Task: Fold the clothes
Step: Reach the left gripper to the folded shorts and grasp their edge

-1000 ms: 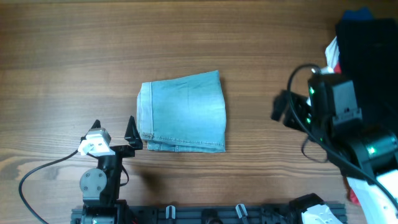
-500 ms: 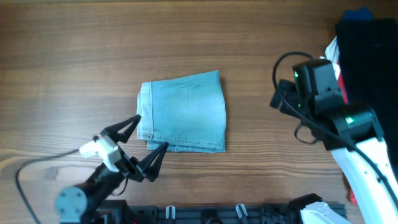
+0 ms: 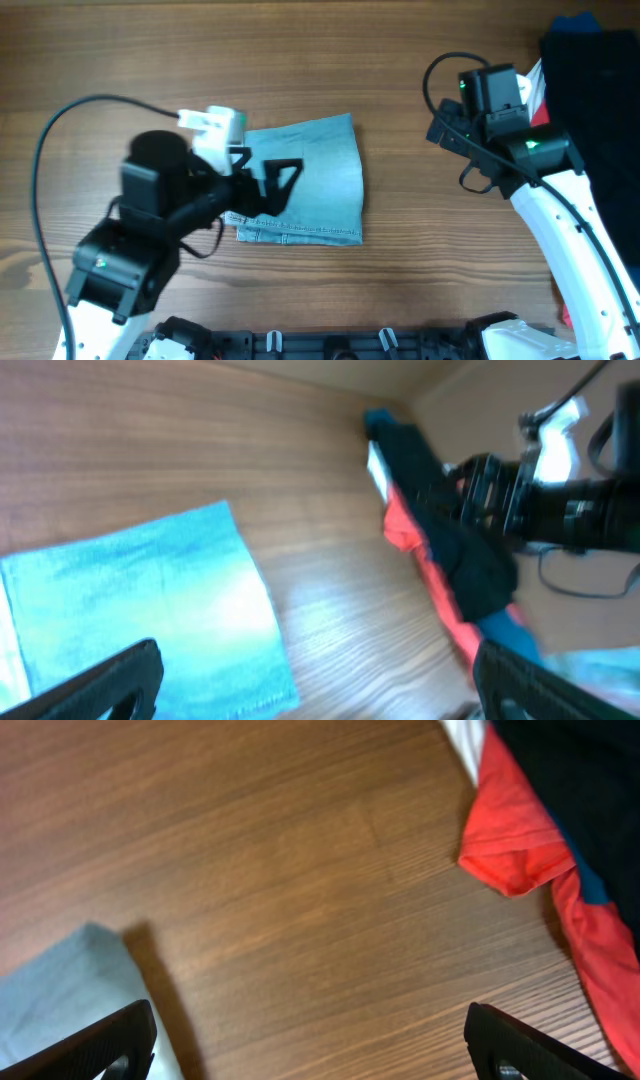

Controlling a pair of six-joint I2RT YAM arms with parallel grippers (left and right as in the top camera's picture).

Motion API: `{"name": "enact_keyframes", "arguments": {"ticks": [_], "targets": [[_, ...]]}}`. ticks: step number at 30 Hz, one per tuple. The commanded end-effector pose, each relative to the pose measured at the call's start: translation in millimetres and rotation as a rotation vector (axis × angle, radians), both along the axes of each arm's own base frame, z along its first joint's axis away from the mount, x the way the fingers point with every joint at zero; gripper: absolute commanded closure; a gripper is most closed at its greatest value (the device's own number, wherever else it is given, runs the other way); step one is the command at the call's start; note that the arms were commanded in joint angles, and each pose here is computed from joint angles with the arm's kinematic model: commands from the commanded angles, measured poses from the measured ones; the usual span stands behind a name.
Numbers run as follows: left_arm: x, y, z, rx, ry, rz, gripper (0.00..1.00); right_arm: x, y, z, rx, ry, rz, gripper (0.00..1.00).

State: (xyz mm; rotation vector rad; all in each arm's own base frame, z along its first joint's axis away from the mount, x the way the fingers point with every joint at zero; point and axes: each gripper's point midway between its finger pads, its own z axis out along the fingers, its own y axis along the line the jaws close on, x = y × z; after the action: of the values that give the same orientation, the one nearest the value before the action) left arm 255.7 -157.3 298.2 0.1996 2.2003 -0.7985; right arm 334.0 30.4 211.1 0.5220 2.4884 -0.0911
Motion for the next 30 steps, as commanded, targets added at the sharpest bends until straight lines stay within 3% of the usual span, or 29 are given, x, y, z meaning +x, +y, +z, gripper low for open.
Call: {"name": "enact_keyframes", "arguments": {"ticks": [1, 6, 7, 8, 9, 11, 14, 18, 21, 30], "targets": [[18, -11, -17, 0.269, -0.063, 0.095, 0.0, 3, -9, -3, 0.049, 0.011, -0.02, 0.0], [29, -49, -72, 0.365, 0.057, 0.004, 0.0, 2, -16, -6, 0.08, 0.031, -0.024, 0.0], [32, -52, -87, 0.393, 0.093, -0.001, 0.27, 2, -16, -7, 0.079, 0.033, -0.025, 0.0], [34, -53, -95, 0.408, 0.111, -0.004, 0.68, 2, -16, -7, 0.08, 0.034, -0.025, 0.0], [36, -54, -105, 0.426, 0.134, -0.008, 0.94, 1, -16, -7, 0.079, 0.035, -0.025, 0.0], [41, -53, -128, 0.45, 0.209, 0.041, 0.96, 1, -16, -7, 0.079, 0.035, -0.025, 0.0], [57, -27, -173, 0.545, 0.333, 0.259, 0.96, 1, -20, -7, 0.06, 0.036, -0.032, 0.0], [71, -1, -224, 0.596, 0.481, 0.353, 0.96, 1, -20, -7, 0.061, 0.035, -0.032, 0.0], [77, 7, -253, 0.567, 0.579, 0.362, 0.96, 1, -20, -6, 0.063, 0.034, -0.036, 0.0], [81, 7, -282, 0.531, 0.649, 0.361, 0.96, 1, -20, -6, 0.063, 0.034, -0.036, 0.0]]}}
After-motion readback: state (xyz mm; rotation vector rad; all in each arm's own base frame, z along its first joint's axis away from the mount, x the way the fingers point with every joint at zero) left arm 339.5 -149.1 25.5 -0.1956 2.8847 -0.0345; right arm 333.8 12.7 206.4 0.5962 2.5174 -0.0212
